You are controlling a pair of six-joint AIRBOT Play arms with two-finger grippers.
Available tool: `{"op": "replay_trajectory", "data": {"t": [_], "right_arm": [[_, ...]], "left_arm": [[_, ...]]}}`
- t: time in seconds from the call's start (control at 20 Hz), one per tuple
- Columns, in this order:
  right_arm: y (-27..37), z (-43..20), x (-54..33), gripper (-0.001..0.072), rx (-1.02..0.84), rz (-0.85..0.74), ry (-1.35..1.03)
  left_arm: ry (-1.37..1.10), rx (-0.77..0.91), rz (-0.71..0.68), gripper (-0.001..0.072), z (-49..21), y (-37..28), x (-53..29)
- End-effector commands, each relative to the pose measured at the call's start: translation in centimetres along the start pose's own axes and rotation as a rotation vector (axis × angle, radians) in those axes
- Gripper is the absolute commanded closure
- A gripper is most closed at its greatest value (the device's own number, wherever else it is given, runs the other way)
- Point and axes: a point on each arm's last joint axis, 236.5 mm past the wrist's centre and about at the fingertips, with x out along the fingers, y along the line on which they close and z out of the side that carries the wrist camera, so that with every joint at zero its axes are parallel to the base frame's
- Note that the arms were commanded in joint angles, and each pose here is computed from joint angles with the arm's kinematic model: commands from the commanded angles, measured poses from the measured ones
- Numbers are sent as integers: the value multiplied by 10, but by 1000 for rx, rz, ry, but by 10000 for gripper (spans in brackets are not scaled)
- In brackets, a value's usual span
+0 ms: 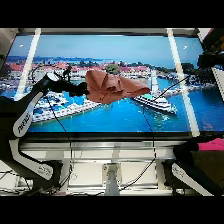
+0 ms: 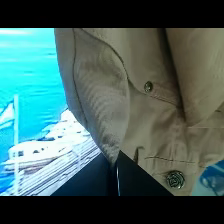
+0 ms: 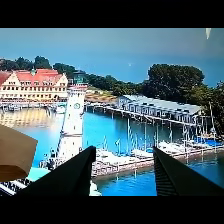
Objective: Fold the clothes and pants, and hang the long-sleeved shirts on hangers.
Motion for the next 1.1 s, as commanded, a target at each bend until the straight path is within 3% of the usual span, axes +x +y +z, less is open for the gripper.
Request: {"op": "replay_trajectory", "data": {"t": [0.0,0.1,0.2,0.45,0.65,0.8,1.05], "right_arm": [[2,1,0,305,9,10,-3],[2,1,0,306,8,10,-4],[2,1,0,305,9,10,-4],[2,1,0,305,9,10,-5],[2,1,0,306,9,10,-4],[2,1,0,305,9,11,-4],[6,2,-1,305,20,25,-8]], "left_arm": [[-32,-17,-127,689,8,-34,-6],[-107,39,-294,689,27,-80,-30],[-172,258,-425,690,39,-133,-68],[-150,514,-570,690,16,-231,-165],[-23,710,-634,690,-44,-263,-223],[60,741,-643,690,-68,-255,-240],[-41,691,-631,691,-46,-271,-231]]}}
